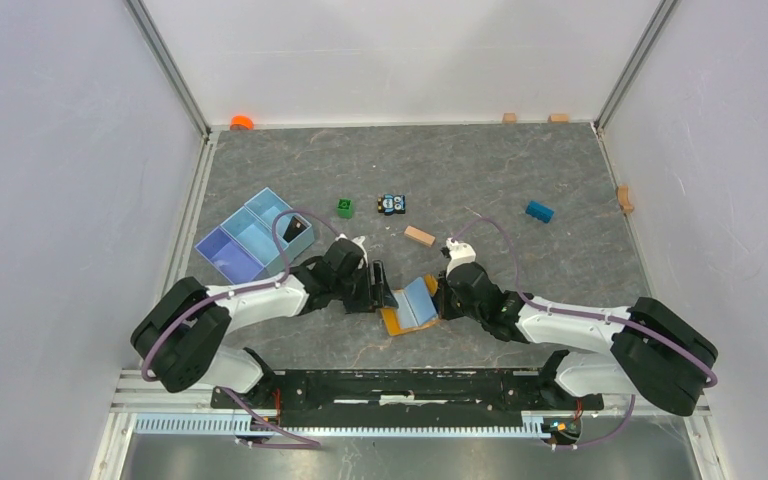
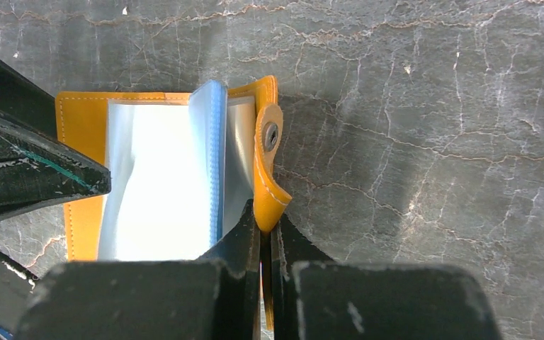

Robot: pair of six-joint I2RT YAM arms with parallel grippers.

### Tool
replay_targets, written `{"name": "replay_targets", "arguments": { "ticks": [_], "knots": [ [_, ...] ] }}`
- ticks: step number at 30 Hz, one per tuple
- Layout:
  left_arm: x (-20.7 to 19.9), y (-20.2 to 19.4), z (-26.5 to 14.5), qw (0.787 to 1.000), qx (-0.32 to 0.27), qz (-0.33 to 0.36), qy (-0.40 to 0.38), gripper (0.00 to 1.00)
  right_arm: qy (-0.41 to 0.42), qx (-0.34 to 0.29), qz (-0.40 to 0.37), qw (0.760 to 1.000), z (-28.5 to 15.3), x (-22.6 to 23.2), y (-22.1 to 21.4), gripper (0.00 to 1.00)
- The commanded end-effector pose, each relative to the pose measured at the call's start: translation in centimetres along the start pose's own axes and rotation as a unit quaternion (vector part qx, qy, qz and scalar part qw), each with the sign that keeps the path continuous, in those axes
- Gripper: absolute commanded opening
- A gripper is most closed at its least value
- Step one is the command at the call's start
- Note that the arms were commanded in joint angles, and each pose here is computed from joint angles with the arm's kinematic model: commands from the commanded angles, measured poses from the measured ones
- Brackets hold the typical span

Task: Put the credit cards into the card holder
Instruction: Turn over the card slot in the card holder.

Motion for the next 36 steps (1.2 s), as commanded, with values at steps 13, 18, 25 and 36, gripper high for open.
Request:
{"name": "replay_targets", "arguments": {
  "ticks": [13,18,25,36],
  "knots": [
    [0.9,-1.1,0.5,0.999,-0.007,-0.026,-0.021,0.27,-0.043,0.001,0.01,0.999,-0.5,-2.4,-0.4,0.16],
    [0.0,-0.6,0.6,0.998,-0.015,-0.025,-0.048,0.19,-0.016,-0.028,0.009,0.999,-1.6,-2.4,1.2,0.43],
    [-1.3,0.4,0.5,0.997,-0.022,-0.007,-0.071,0.19,-0.009,-0.066,-0.007,0.998,-3.2,-1.8,3.6,0.63],
    [-1.4,0.8,0.6,0.997,-0.022,0.002,-0.071,0.19,0.036,-0.09,-0.011,0.995,-4.4,-0.4,5.3,0.43]
  ]
}}
Point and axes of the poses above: each gripper's point midway between its finger pads, its own z axis out along the fingers, its own x axis along the line the jaws close on, y = z × x, the point moved 7 cm from there along -z, back along the fingers, and after that the axes turned 1 degree about -z, right-handed, at the moved point
